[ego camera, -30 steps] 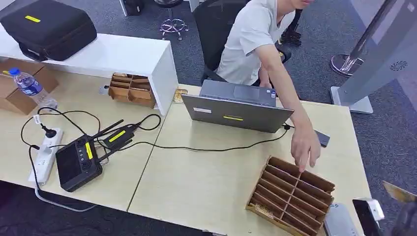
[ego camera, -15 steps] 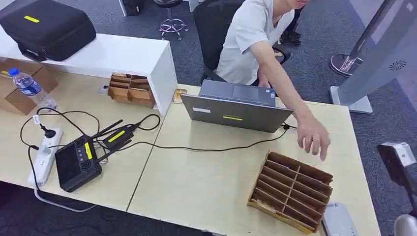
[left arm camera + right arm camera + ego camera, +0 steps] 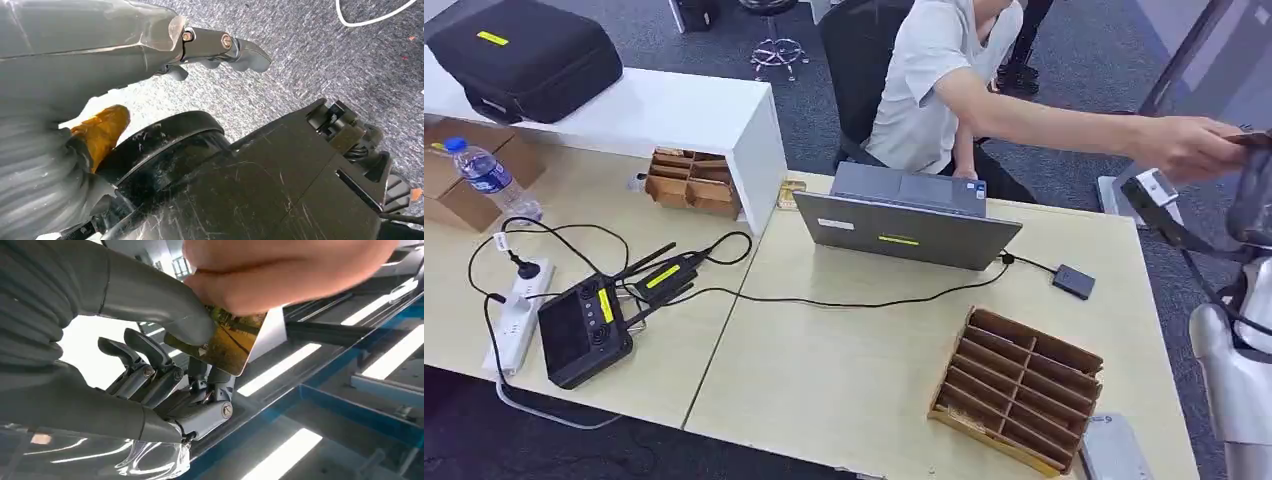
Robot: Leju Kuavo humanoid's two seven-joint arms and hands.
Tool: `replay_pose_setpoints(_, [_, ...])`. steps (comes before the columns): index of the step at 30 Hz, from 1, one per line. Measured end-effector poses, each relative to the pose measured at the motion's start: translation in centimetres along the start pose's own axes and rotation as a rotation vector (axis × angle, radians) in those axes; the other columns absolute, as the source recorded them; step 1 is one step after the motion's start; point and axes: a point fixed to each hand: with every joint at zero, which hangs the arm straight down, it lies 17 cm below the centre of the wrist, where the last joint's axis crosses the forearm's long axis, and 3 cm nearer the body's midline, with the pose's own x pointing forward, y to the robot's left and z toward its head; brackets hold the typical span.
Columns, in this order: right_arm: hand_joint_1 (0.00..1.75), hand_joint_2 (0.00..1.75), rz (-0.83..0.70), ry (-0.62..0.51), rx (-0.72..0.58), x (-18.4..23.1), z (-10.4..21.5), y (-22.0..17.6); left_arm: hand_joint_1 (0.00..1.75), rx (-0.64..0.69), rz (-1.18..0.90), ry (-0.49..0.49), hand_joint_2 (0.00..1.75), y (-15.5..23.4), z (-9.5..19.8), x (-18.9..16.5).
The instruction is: Pass the card to the sensor for recognition and then transmit it.
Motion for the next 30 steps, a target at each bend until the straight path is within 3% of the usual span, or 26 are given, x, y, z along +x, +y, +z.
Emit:
replay_pose_setpoints(17, [1.75,1.75,0.035,-0.075,0.085,5.8,-2.6,2.9,0.0,-0.007,-0.031,-0.017,1.75,0.0,0.0,0.4])
replay_pose_setpoints(18, [0.0,1.75,0.028,-0.085,0.087,6.7,-2.7,3.0,0.0,-0.009,-0.033,-0.018,1.75,0.0,0.0,0.5])
replay_pose_setpoints(27, [0.0,1.75,0.0,-0.156,0.106,11.4,-2.2,3.5,0.0,-0.024,-0.009,-0.037,1.75,-0.3,0.0,0.9])
replay_pose_setpoints(28, [0.0,1.75,-0.001,-0.16,0.105,11.6,-2.2,3.5,0.0,-0.023,-0.009,-0.038,0.0,-0.3,0.0,0.9])
replay_pose_setpoints(30, [0.0,1.75,-0.002,-0.166,0.105,11.9,-2.1,3.5,0.0,-0.023,-0.008,-0.038,0.0,-0.3,0.0,0.9])
